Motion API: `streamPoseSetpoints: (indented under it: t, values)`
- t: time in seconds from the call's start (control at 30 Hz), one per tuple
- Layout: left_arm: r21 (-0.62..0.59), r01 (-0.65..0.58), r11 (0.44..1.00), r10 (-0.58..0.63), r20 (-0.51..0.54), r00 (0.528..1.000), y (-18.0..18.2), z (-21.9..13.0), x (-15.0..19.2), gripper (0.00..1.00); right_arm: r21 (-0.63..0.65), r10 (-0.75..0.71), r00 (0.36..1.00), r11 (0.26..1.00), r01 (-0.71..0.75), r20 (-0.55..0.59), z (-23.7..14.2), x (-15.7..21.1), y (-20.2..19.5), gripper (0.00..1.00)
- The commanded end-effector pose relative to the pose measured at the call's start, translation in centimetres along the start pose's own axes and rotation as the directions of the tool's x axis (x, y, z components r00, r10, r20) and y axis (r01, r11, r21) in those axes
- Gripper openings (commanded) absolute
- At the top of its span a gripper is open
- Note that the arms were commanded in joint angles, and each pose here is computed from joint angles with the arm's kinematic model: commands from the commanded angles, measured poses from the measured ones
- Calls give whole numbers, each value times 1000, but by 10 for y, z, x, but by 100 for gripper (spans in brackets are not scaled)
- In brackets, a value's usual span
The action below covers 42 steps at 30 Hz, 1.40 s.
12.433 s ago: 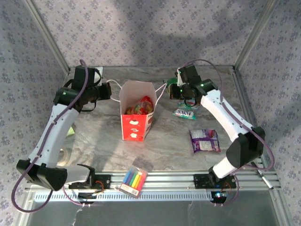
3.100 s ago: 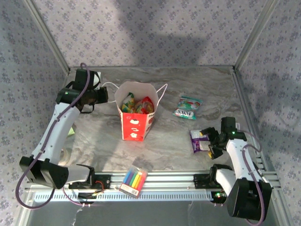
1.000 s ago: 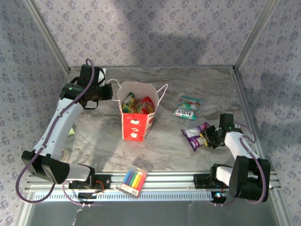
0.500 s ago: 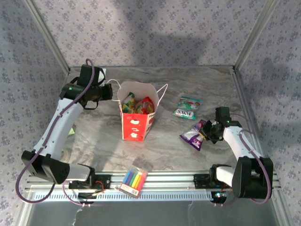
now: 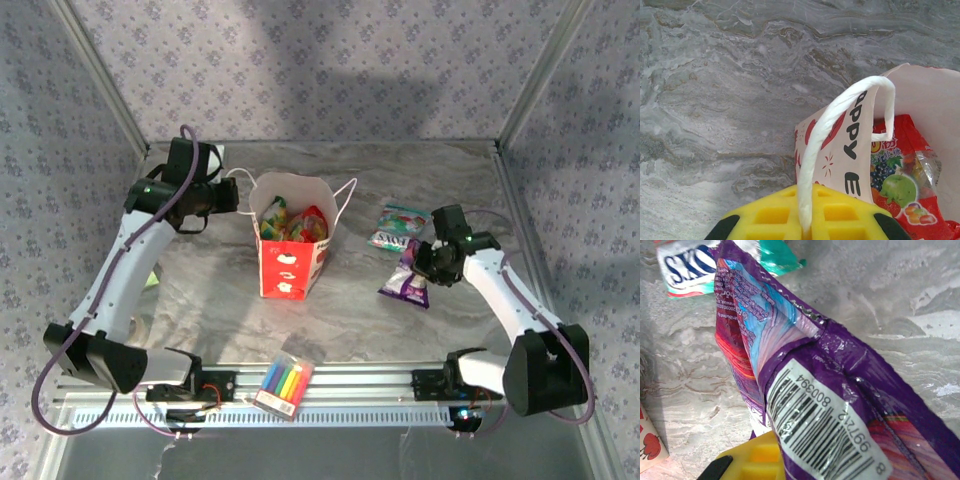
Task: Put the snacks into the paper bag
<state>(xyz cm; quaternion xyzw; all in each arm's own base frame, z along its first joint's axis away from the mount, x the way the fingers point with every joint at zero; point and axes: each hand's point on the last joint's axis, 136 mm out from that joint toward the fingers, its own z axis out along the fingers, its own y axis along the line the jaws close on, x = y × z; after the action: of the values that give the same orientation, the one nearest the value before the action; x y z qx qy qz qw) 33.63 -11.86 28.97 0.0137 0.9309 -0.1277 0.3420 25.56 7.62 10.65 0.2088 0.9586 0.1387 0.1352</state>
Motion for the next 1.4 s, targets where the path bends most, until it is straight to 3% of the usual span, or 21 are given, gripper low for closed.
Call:
streamPoseSetpoints:
  t: [0.0,0.2,0.47,1.07,1.37]
  values:
    - [10,-16,1000,16,41,999,-4,-17,-7,9,50,-104,994,993,103,19,-14,-7,9,0]
    - [10,-20,1000,19,49,999,-4,-20,-7,9,27,-215,976,976,214,27,-28,-7,37,0]
    - [8,-18,1000,18,57,998,-4,-21,-9,9,46,-326,937,945,323,124,-60,-16,68,0]
    - [-11,-17,1000,18,82,996,3,-26,-8,9,191,-427,825,904,382,370,-125,-54,97,0]
    - [-19,-18,1000,19,85,996,6,-29,-7,9,189,-442,744,895,404,500,-166,-75,126,0]
